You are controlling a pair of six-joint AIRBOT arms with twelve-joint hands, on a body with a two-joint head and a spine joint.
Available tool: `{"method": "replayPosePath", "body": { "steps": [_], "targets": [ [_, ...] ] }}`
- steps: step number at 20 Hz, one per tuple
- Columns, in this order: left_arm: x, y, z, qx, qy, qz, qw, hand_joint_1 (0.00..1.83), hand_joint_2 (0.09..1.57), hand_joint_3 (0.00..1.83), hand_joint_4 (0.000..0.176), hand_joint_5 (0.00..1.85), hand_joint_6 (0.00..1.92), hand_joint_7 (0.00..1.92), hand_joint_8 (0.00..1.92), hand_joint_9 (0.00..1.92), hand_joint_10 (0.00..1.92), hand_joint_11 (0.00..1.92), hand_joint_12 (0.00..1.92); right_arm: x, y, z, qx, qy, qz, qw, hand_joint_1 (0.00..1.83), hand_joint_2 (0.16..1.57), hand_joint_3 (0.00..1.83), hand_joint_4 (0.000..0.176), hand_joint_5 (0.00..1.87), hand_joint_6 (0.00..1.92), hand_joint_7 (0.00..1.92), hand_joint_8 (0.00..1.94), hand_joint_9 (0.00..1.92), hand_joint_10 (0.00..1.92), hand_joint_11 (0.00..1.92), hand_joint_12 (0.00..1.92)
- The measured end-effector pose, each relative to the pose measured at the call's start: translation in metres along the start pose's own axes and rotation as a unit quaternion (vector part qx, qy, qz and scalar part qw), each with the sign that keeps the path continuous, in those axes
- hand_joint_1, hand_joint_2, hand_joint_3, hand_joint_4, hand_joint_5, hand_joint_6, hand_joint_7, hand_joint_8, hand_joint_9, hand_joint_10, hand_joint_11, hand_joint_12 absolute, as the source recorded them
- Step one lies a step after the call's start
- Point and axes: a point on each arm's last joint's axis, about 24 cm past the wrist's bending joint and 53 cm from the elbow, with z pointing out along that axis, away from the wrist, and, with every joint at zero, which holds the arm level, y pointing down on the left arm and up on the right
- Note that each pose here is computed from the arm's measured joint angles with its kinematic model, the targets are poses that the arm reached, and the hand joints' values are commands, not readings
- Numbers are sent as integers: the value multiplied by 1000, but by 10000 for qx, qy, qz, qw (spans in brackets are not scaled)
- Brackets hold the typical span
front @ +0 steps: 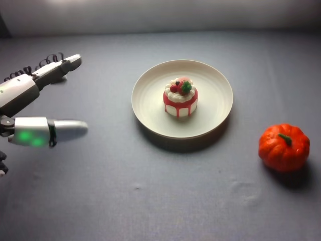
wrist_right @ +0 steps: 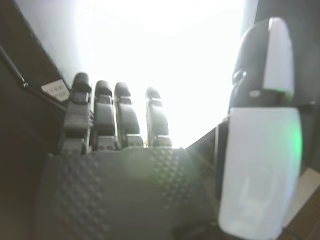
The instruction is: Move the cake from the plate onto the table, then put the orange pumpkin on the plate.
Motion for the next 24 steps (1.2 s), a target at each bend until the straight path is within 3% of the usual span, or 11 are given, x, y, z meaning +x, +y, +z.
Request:
{"method": "replayPosePath", "body": {
  "steps": [4,8,10,13,15,18,19,21,22,24],
  "targets": [
    [-12,3,3,-86,-102,78,9999,591,1003,0,0,0,0,0,0,0,0,0,0,3,-2,5,50,220,-138,9996,403,1025,0,176,0,0,0,0,0,0,0,0],
    [-6,9,5,-177,-19,93,9998,622,1043,8,0,0,0,0,0,0,0,100,50,8,-4,6,104,339,-172,9992,414,991,0,176,0,0,0,0,0,0,0,0],
    [-6,3,12,-76,-27,80,9999,668,1037,0,0,0,0,0,0,0,0,3,540,8,-2,7,71,349,-172,9992,389,951,0,176,4,2,0,0,0,0,0,0],
    [5,-18,40,241,90,151,9996,746,963,0,0,40,2,10,2,63,13,0,1055,10,0,8,37,378,-175,9991,332,920,0,176,1,0,0,0,0,0,0,0],
    [18,-33,60,431,282,300,9982,749,908,0,0,81,4,76,10,130,30,0,1228,11,2,8,1,402,-187,9990,317,901,0,176,16,7,0,0,0,0,0,0],
    [42,-50,92,626,565,571,9948,836,940,7,0,115,13,5,1,64,10,0,1252,12,2,8,0,418,-192,9989,274,887,0,176,0,0,0,0,0,0,0,0],
    [49,-55,102,652,668,756,9928,818,922,0,0,177,13,61,9,102,21,0,1254,12,2,8,-1,424,-193,9989,265,886,0,176,0,0,0,0,0,0,0,0],
    [59,-69,125,751,803,1111,9877,776,946,4,0,207,8,96,2,119,20,0,1188,15,4,8,-48,478,-212,9986,234,862,0,176,0,0,0,0,0,0,0,0],
    [61,-72,130,771,822,1169,9867,807,950,2,0,242,1,98,1,44,42,0,912,16,5,8,-64,495,-210,9985,235,862,0,176,0,0,0,0,0,0,0,0],
    [71,-75,141,779,923,1355,9834,838,989,3,0,258,1,132,4,151,53,0,973,18,9,9,-135,536,-215,9982,229,870,0,176,0,0,0,0,0,0,0,0]
  ]
}}
